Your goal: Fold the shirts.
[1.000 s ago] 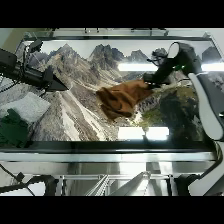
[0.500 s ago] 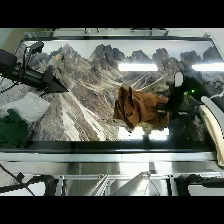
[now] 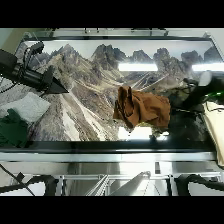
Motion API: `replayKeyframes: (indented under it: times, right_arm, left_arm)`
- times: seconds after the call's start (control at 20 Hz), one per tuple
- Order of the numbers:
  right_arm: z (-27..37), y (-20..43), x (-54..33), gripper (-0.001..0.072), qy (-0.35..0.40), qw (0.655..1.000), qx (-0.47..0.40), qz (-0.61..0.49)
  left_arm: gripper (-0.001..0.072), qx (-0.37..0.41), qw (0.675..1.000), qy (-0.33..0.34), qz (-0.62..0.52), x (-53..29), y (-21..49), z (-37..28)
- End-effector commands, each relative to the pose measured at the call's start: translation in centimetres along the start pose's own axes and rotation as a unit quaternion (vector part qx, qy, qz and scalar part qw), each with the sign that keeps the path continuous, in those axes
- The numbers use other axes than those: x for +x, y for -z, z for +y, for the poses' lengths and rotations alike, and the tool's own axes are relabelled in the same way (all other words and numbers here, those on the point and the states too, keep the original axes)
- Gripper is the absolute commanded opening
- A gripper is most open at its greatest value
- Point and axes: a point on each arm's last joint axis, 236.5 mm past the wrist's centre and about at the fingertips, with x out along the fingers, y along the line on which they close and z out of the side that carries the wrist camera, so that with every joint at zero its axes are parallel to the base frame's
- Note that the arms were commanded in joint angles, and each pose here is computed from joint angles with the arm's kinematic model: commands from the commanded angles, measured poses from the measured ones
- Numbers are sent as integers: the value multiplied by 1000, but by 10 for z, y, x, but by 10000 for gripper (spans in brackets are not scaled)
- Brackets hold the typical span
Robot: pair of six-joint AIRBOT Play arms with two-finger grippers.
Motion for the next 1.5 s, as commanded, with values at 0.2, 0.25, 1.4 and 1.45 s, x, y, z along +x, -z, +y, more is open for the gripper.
replayKeyframes:
  times: [0.2,0.25,1.4,1.45]
  right_arm:
    - [14,-59,13,697,-266,962,30,-61]
    - [14,-60,26,696,-266,962,31,-51]
    - [-9,-89,-289,25,-286,917,151,-233]
    - [-34,-90,-290,25,-284,911,180,-241]
  left_arm:
    - [18,0,1000,0,0,0,0,0]
    - [18,0,1000,0,0,0,0,0]
    - [18,0,1000,0,0,0,0,0]
    - [18,0,1000,0,0,0,0,0]
